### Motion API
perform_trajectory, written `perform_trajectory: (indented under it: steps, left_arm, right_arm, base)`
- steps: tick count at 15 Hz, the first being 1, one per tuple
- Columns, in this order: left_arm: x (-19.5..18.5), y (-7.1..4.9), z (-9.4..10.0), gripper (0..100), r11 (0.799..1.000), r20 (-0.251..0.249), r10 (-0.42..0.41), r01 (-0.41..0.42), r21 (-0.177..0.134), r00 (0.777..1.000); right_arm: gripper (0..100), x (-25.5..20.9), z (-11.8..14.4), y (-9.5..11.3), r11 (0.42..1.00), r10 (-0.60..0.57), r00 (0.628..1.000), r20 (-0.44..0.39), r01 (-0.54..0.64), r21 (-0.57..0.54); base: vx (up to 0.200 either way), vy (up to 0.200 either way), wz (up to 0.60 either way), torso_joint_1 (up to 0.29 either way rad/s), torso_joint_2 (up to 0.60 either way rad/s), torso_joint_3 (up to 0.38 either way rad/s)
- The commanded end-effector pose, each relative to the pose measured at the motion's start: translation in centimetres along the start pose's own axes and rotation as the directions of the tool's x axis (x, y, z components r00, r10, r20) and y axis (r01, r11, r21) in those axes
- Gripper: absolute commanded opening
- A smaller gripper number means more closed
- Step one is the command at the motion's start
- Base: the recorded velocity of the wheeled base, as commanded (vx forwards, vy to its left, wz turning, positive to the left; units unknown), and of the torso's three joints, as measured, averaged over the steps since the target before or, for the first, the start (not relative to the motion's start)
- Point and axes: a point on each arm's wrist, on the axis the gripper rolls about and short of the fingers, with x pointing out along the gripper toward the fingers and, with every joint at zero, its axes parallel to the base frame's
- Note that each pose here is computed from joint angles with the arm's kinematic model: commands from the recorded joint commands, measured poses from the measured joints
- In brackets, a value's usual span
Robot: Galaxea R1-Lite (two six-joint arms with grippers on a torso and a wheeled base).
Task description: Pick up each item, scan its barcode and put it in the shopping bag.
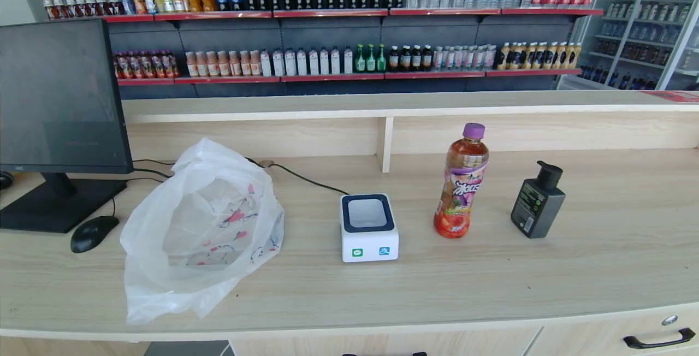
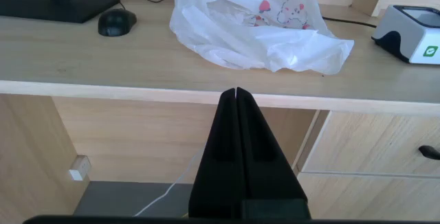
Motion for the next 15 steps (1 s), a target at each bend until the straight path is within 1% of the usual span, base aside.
perform_trajectory:
  steps: [1,12,13,15]
  left_arm:
    - [0.0,0.0,0.0,0,1.0,0.0,0.0,0.0,0.0,1.0]
    - [0.0,0.0,0.0,0,1.0,0.0,0.0,0.0,0.0,1.0]
    - [0.0,0.0,0.0,0,1.0,0.0,0.0,0.0,0.0,1.0]
    - [0.0,0.0,0.0,0,1.0,0.0,0.0,0.0,0.0,1.0]
  right_arm:
    - [100,0.0,0.0,0.0,1.0,0.0,1.0,0.0,0.0,0.0]
    - [100,0.0,0.1,0.0,1.0,0.002,1.0,0.008,-0.001,-0.017]
    - [100,-0.3,1.4,0.0,0.999,0.018,0.999,0.05,-0.017,-0.029]
    - [100,-0.3,4.5,-0.1,0.999,0.046,0.998,0.043,-0.045,-0.03]
  base:
    - [0.0,0.0,0.0,0.0,0.0,0.0]
    - [0.0,0.0,0.0,0.0,0.0,0.0]
    - [0.0,0.0,0.0,0.0,0.0,0.0]
    - [0.0,0.0,0.0,0.0,0.0,0.0]
